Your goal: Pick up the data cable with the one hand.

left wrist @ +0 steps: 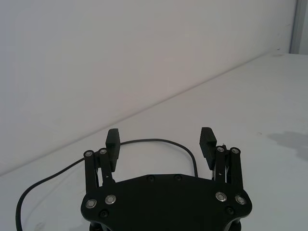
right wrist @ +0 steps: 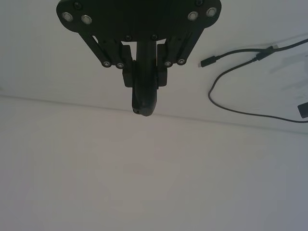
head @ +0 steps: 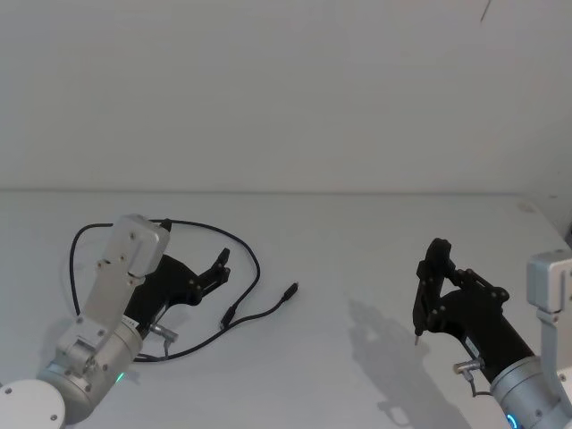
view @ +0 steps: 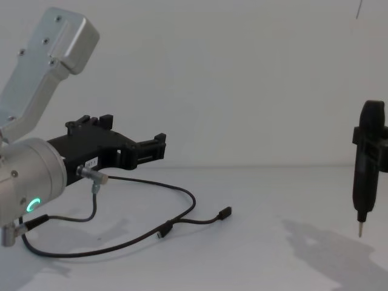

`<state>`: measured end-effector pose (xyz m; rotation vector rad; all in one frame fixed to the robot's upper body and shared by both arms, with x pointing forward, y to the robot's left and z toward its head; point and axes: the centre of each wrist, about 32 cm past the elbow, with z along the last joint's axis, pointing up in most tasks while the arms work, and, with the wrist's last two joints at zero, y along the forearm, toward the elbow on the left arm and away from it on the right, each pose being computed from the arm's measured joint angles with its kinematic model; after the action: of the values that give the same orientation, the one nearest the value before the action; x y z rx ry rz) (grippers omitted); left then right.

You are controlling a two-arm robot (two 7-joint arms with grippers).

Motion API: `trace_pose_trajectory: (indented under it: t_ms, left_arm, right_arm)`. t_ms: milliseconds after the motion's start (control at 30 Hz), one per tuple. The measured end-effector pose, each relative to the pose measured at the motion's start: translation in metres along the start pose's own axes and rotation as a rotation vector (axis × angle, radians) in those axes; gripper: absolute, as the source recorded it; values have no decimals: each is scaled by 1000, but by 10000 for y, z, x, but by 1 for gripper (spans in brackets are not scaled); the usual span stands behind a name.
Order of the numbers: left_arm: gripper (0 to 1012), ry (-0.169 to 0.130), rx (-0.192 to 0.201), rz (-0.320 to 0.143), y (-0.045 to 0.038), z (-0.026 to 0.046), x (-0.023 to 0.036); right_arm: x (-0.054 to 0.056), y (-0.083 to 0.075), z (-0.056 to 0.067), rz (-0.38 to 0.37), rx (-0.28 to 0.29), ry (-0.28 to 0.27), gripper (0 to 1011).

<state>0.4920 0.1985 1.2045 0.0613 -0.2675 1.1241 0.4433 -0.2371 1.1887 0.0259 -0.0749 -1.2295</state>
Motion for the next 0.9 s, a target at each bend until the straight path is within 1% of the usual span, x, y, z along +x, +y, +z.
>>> trace_pose_trajectory:
  t_ms: [633, 833, 900]
  left_arm:
    - [1001, 0, 0, -1, -2, 0, -1]
    - [1001, 5, -2, -27, -39, 2, 3]
    - [1001, 10, -2, -45, -64, 0, 3]
  right_arm:
    - [0, 0, 0, 0, 0, 0, 279]
    - [0, 0, 0, 0, 0, 0, 279]
    - [0, 0, 0, 0, 0, 0, 279]
